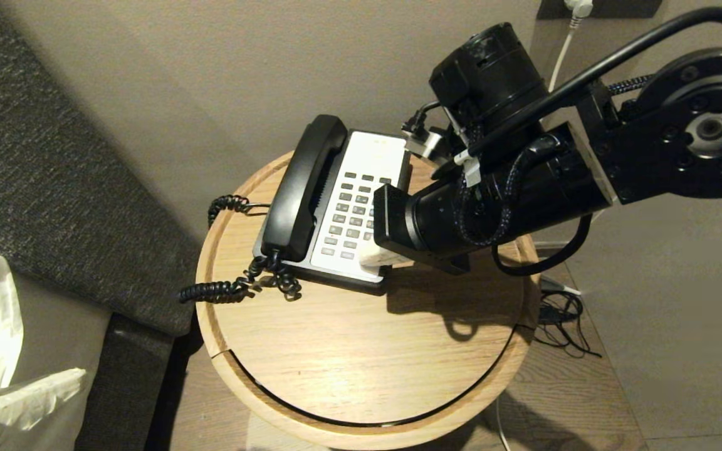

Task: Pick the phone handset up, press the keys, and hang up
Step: End the call using the dial pad

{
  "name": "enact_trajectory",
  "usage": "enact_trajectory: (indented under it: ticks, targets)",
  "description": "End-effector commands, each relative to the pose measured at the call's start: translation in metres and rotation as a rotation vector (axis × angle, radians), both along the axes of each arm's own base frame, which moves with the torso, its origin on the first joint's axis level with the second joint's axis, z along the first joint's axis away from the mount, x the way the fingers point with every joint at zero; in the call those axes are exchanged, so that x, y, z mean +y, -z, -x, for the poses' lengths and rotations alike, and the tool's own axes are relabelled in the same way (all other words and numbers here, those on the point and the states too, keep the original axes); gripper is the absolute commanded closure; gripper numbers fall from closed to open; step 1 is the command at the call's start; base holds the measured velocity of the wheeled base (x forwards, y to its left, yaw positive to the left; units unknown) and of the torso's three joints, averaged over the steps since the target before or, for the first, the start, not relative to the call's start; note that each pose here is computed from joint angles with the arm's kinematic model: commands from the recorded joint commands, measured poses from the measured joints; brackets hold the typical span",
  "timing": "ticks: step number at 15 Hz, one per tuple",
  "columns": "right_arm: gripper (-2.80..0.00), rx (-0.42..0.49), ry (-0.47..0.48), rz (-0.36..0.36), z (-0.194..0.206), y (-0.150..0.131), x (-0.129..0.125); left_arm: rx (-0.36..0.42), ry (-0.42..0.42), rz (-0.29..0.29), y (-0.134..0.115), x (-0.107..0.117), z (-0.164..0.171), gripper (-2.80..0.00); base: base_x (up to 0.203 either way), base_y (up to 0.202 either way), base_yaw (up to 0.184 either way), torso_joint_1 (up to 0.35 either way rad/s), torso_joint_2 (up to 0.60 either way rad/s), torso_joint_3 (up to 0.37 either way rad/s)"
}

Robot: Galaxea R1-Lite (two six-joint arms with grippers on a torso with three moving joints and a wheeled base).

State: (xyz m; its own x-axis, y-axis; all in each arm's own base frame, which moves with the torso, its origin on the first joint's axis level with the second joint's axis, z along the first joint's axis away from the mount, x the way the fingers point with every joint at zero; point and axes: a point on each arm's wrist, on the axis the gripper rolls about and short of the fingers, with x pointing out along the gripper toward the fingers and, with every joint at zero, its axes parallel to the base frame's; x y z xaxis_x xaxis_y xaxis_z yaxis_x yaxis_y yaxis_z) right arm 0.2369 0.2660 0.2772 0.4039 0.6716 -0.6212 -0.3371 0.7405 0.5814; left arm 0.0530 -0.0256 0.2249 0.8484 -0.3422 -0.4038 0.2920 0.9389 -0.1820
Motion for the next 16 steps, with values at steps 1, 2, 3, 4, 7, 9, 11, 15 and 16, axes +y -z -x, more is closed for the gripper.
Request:
enact_trajectory:
  ticks: [1, 2, 3, 4, 7, 9, 11, 15, 16]
  targets:
    - [0.00, 0.007, -0.001, 0.009, 0.000, 0.003, 0.000, 0.002, 0.000, 0.000, 0.000, 0.000, 0.000, 0.00, 0.000, 0.000, 0.000, 0.000, 0.00, 0.000]
    - [0.00, 0.007, 0.001, 0.012, -0.001, 0.003, -0.001, 0.003, -0.001, 0.000, 0.000, 0.000, 0.000, 0.00, 0.000, 0.000, 0.000, 0.000, 0.00, 0.000]
    - [0.00, 0.009, 0.001, 0.015, 0.000, 0.004, -0.001, 0.003, -0.001, 0.000, 0.000, 0.000, 0.000, 0.00, 0.000, 0.000, 0.000, 0.000, 0.00, 0.000]
    - [0.00, 0.006, 0.002, 0.009, 0.000, 0.002, -0.002, 0.003, -0.002, 0.000, 0.000, 0.000, 0.000, 0.00, 0.000, 0.000, 0.000, 0.000, 0.00, 0.000]
    - [0.00, -0.020, 0.000, -0.034, 0.007, -0.016, -0.006, 0.001, -0.002, 0.001, 0.000, 0.000, 0.000, 0.00, 0.000, 0.000, 0.000, 0.000, 0.00, 0.000]
    - [0.00, -0.038, 0.003, -0.060, 0.015, -0.028, -0.014, 0.001, -0.002, 0.001, 0.001, 0.000, 0.001, 0.00, 0.000, 0.000, 0.000, 0.000, 0.00, 0.000]
    - [0.00, -0.052, 0.013, -0.073, 0.021, -0.036, -0.023, 0.001, 0.000, 0.001, 0.001, 0.000, 0.001, 0.00, 0.000, 0.000, 0.000, 0.000, 0.00, 0.000]
    - [0.00, -0.083, 0.051, -0.096, 0.033, -0.051, -0.049, 0.001, 0.000, -0.002, 0.003, 0.001, 0.001, 0.00, 0.000, 0.000, 0.000, 0.000, 0.00, 0.000]
    - [0.00, -0.093, 0.069, -0.100, 0.036, -0.056, -0.058, -0.011, -0.001, 0.001, 0.003, 0.001, 0.001, 0.00, 0.000, 0.000, 0.000, 0.000, 0.00, 0.000]
